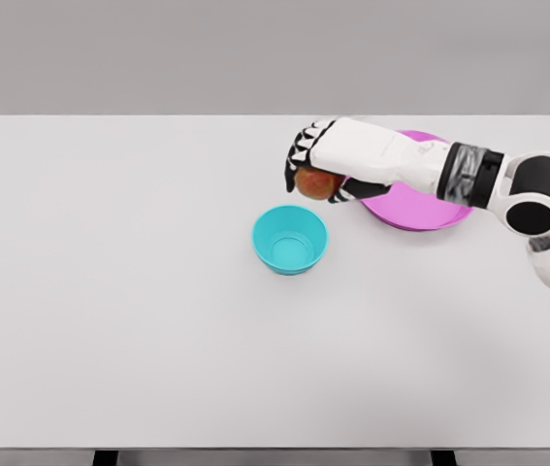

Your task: Put the apple from the pink plate into the blue bowl with your right arm

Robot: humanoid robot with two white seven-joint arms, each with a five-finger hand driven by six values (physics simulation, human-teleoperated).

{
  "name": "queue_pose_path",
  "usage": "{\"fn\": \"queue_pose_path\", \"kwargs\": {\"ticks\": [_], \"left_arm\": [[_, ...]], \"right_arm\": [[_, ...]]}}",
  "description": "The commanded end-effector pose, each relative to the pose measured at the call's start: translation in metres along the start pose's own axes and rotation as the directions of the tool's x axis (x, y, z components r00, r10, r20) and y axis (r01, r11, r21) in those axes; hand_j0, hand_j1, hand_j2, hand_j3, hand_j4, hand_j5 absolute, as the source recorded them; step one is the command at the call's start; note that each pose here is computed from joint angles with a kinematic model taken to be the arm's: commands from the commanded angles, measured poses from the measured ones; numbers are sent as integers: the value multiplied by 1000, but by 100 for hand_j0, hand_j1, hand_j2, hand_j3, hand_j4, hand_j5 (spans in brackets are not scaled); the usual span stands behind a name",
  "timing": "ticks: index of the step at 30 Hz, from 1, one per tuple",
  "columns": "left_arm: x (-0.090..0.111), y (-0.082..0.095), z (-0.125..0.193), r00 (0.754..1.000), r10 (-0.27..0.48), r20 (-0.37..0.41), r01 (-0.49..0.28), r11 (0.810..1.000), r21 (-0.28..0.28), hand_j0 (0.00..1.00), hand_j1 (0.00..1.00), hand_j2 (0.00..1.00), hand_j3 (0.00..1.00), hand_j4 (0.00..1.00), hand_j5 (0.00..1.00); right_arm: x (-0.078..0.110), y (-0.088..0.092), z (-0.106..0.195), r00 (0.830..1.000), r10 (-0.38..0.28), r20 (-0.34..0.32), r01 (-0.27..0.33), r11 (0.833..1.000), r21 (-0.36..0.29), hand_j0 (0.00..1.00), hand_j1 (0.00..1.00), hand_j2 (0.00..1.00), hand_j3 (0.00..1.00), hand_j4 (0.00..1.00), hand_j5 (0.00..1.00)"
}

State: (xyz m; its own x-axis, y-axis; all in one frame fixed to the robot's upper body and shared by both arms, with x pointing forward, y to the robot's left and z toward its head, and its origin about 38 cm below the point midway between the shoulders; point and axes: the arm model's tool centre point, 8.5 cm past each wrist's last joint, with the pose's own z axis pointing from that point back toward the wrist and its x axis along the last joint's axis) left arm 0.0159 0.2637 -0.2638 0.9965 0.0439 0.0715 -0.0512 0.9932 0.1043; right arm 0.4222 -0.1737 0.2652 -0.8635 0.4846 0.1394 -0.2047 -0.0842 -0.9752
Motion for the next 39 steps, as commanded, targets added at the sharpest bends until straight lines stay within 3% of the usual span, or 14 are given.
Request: {"fn": "queue_pose_path", "kwargs": {"ticks": [1, 7, 12, 18, 26, 31, 35, 39], "left_arm": [[0, 0, 0, 1000, 1, 0, -1, 1000, 0, 100, 100, 100, 100, 100, 100], [-1, 0, 0, 1000, -1, -2, 1, 1000, 0, 100, 100, 100, 100, 100, 100], [0, 0, 0, 1000, -1, 0, 1, 1000, 0, 100, 100, 100, 100, 100, 100], [0, 0, 0, 1000, 1, 0, -1, 1000, 0, 100, 100, 100, 100, 100, 100], [0, 0, 0, 1000, 1, 0, -1, 1000, 0, 100, 100, 100, 100, 100, 100], [-1, 0, 0, 1000, -1, -2, 1, 1000, 0, 100, 100, 100, 100, 100, 100], [0, 0, 0, 1000, -1, 0, 1, 1000, 0, 100, 100, 100, 100, 100, 100], [0, 0, 0, 1000, -1, 0, 1, 1000, 0, 100, 100, 100, 100, 100, 100]], "right_arm": [[5, 3, -4, 1000, -1, 21, 1, 1000, 9, 48, 48, 48, 48, 48, 48], [16, 12, -10, 996, 26, 89, -29, 999, 34, 48, 48, 48, 48, 48, 48], [17, 14, -10, 995, 23, 93, -26, 999, 39, 50, 50, 50, 50, 50, 50], [18, 14, -9, 995, 25, 93, -28, 999, 38, 87, 87, 87, 87, 87, 87], [19, 16, -9, 995, 25, 96, -29, 999, 40, 99, 99, 99, 99, 99, 99], [18, 15, -6, 995, 29, 91, -33, 999, 43, 100, 100, 100, 100, 100, 100], [1, 13, 26, 996, 76, 45, -79, 993, 84, 100, 100, 100, 100, 100, 100], [-16, 11, 72, 998, 68, 10, -69, 990, 125, 100, 100, 100, 100, 100, 100]]}}
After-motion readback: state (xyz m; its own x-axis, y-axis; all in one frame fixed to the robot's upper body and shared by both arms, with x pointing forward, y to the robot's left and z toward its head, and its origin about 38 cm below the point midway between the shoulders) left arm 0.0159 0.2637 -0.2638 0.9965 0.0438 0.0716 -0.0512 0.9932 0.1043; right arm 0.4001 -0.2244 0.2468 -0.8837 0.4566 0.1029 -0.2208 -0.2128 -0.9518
